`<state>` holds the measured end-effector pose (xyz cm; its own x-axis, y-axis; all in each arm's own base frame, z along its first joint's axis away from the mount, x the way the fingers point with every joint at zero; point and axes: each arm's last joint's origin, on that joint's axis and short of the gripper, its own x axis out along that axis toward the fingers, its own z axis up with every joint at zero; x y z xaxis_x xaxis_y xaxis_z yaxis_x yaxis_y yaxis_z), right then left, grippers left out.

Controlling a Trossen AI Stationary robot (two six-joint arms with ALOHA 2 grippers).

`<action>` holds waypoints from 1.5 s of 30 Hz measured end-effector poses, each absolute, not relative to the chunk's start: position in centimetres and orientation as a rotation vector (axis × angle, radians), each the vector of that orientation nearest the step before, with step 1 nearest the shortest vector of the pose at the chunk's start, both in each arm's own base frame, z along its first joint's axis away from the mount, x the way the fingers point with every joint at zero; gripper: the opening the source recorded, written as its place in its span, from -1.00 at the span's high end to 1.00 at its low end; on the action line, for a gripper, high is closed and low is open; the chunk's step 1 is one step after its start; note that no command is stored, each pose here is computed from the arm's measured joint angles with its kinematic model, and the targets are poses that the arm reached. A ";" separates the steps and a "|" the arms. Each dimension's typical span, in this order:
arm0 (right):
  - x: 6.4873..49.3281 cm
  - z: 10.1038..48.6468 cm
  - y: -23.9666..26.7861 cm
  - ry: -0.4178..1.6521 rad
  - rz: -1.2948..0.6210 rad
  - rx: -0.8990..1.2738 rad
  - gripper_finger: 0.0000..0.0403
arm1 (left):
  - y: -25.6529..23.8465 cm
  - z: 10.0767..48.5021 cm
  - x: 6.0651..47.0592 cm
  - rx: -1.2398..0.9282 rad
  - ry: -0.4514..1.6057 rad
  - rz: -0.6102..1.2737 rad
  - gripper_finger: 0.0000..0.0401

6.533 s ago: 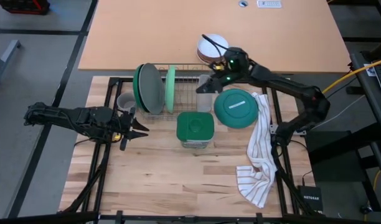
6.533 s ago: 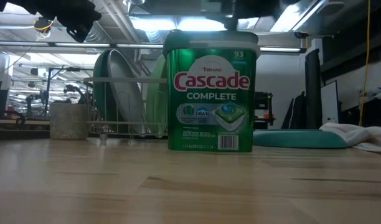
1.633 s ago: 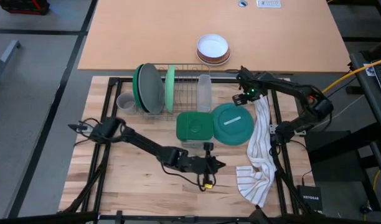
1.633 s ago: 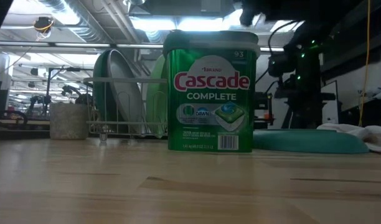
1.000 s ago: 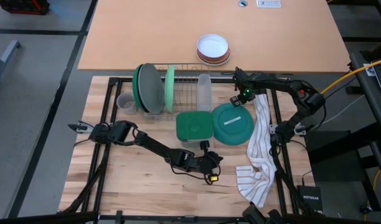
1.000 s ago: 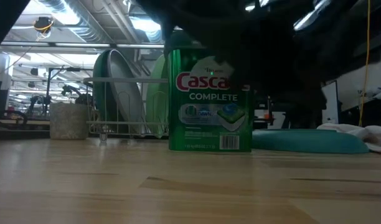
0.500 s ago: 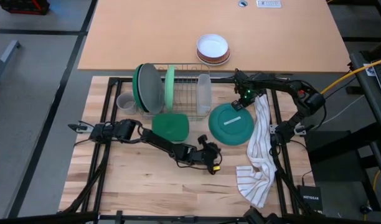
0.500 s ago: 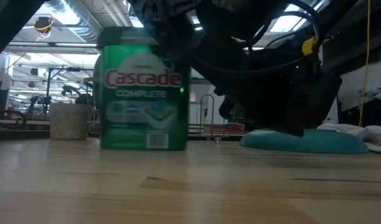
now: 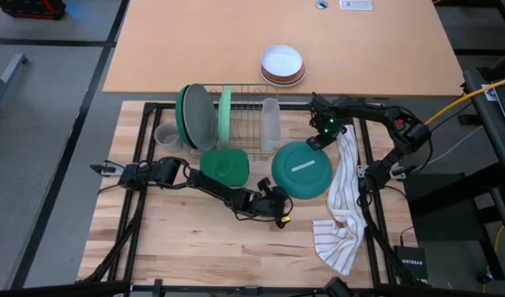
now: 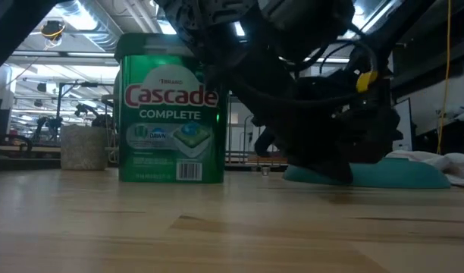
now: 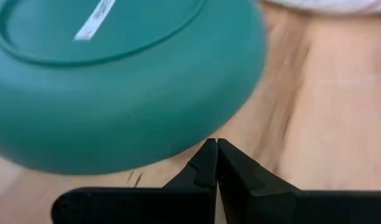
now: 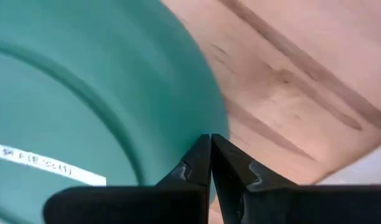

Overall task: Sort dishes
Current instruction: Put the blue plate into the dish rack

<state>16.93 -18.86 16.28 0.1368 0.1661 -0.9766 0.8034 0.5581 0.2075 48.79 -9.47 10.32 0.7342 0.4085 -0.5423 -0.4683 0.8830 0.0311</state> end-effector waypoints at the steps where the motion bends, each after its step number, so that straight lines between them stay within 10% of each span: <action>1: 16.9 16.3 -18.8 1.384 -0.555 0.908 0.91 | -9.4 10.2 48.7 -0.119 0.583 0.494 1.00; 12: 16.2 16.3 -19.8 1.509 -0.912 0.641 0.91 | -9.1 9.9 48.4 -0.141 0.616 0.536 0.99; 45: 16.3 15.2 -16.6 1.548 -0.528 0.947 0.91 | -8.0 9.7 48.3 -0.139 0.638 0.569 0.99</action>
